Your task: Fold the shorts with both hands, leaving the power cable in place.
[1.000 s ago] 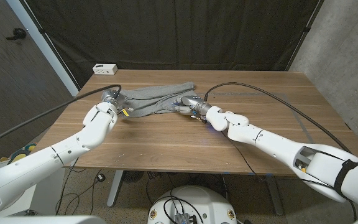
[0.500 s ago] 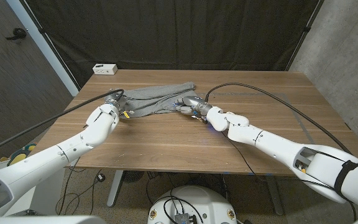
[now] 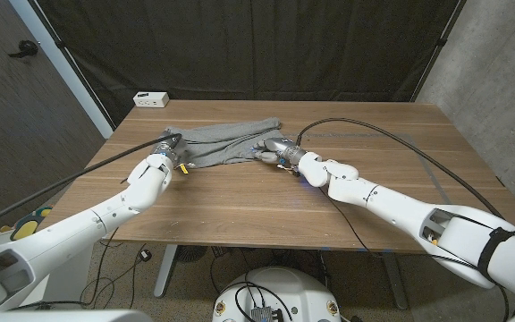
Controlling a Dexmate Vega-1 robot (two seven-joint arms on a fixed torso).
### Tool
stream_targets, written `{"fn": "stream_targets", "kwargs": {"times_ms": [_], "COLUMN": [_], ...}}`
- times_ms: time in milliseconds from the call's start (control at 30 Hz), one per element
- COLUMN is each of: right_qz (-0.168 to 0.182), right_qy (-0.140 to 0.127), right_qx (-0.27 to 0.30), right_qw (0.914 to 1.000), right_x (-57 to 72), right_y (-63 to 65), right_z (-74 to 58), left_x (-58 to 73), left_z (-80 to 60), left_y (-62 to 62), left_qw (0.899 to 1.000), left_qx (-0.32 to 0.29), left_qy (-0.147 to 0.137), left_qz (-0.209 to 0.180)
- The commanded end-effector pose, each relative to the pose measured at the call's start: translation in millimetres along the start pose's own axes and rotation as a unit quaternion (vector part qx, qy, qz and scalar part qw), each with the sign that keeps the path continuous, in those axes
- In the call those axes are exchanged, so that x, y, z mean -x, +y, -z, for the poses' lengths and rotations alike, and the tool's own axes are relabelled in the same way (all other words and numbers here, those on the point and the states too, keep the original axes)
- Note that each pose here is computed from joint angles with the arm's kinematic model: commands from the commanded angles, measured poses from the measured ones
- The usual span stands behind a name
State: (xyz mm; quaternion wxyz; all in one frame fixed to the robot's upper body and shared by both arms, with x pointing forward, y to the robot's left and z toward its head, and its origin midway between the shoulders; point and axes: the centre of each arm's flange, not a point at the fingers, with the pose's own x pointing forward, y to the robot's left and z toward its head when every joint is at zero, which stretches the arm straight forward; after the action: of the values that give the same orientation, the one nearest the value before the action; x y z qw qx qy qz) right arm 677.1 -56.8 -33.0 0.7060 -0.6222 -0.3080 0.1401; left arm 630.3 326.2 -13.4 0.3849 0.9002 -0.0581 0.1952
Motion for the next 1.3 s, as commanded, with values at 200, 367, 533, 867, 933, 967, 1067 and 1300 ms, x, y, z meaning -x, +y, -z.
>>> {"fn": "stream_targets", "kwargs": {"times_ms": [200,367,533,867,933,967,1067,1300], "right_qz": [-0.032,-0.031,-0.032,-0.032,-0.030,-0.034,-0.030,-0.039], "right_qy": [0.010,0.008,0.010,0.005,0.004,0.002,-0.001,-0.008], "right_qx": [-0.002,-0.006,-0.008,-0.008,-0.007,-0.008,-0.004,-0.009], "right_qw": [0.9994,0.9995,0.9994,0.9994,0.9995,0.9994,0.9995,0.9992], "right_x": [-8.9,-8.5,-8.8,-9.1,-9.6,-10.2,-9.8,-8.9], "right_y": [2.1,2.9,1.7,0.5,0.4,0.0,0.0,0.9], "right_z": [12.9,14.7,17.7,20.2,19.9,19.8,19.0,17.9], "left_x": [-9.1,-13.7,-16.2,1.9,7.8,10.4,17.7,30.9], "left_z": [-16.0,-15.7,-14.5,4.2,6.9,8.6,12.5,21.3], "left_y": [-9.1,-1.5,9.9,42.3,48.3,50.9,57.5,64.5], "left_qw": [0.990,0.985,0.983,0.975,0.972,0.970,0.967,0.957], "left_qx": [-0.004,-0.011,-0.016,0.000,-0.009,-0.011,-0.028,-0.063], "left_qy": [0.004,-0.007,-0.024,-0.027,-0.024,-0.023,-0.018,-0.016], "left_qz": [-0.141,-0.172,-0.180,-0.221,-0.236,-0.241,-0.254,-0.283]}}
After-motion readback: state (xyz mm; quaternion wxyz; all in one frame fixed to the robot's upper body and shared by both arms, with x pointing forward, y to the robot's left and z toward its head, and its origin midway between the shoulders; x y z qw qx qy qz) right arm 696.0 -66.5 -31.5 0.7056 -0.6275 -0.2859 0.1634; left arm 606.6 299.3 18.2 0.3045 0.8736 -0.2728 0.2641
